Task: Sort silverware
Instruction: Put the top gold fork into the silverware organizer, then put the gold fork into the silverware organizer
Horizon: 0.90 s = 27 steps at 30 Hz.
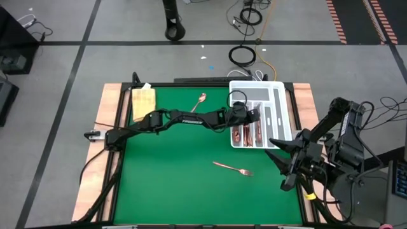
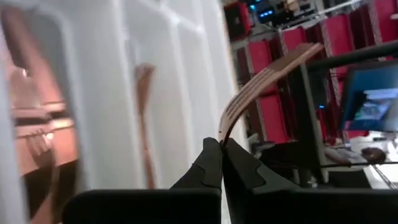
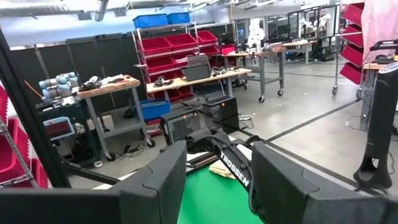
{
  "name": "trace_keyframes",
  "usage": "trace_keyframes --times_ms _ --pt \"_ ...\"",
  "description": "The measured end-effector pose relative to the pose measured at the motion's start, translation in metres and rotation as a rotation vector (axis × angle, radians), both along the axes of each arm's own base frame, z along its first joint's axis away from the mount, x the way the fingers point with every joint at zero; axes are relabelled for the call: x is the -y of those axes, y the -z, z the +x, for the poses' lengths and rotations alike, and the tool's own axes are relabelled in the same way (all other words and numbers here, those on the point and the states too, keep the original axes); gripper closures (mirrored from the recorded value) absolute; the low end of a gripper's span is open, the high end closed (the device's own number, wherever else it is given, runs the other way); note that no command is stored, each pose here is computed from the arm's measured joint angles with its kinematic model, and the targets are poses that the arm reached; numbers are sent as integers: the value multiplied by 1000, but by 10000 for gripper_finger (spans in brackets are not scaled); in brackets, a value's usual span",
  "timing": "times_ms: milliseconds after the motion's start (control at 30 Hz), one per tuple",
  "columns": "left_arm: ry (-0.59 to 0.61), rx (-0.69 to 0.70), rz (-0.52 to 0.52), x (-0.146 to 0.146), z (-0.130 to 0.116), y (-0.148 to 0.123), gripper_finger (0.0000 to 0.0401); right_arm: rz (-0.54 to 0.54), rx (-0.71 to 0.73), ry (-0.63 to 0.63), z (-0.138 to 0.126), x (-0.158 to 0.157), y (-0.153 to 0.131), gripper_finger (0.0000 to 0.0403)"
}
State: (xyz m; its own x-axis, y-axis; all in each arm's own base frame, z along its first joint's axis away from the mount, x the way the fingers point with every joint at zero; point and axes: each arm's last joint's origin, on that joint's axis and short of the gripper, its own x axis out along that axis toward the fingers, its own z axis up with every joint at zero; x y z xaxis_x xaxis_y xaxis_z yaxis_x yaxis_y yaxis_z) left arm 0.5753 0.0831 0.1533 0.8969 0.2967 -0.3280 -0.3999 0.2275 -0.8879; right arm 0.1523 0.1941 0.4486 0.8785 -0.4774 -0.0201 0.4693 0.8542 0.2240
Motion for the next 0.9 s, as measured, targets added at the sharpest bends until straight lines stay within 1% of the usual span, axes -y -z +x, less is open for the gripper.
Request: trace_keyframes --times_ms 67,200,300,433,500,700,833,900 --pt "-4 -3 -23 1 1 9 401 0 0 -1 0 0 0 234" --pt "-4 39 -63 2 4 15 400 4 1 -2 0 0 0 234" --pt "6 34 -58 2 4 16 390 2 -1 -4 0 0 0 234" --pt "51 24 -32 1 4 16 365 2 -1 -4 0 0 0 234" --pt "62 24 -37 -1 3 16 352 0 -2 -4 0 0 0 234" --pt "58 28 -36 -10 2 17 313 -1 -2 -4 0 0 0 234" --pt "47 56 -30 -23 1 16 283 5 1 -5 0 0 0 234" --pt "39 63 -10 -31 0 15 270 8 -2 -13 0 0 0 234"
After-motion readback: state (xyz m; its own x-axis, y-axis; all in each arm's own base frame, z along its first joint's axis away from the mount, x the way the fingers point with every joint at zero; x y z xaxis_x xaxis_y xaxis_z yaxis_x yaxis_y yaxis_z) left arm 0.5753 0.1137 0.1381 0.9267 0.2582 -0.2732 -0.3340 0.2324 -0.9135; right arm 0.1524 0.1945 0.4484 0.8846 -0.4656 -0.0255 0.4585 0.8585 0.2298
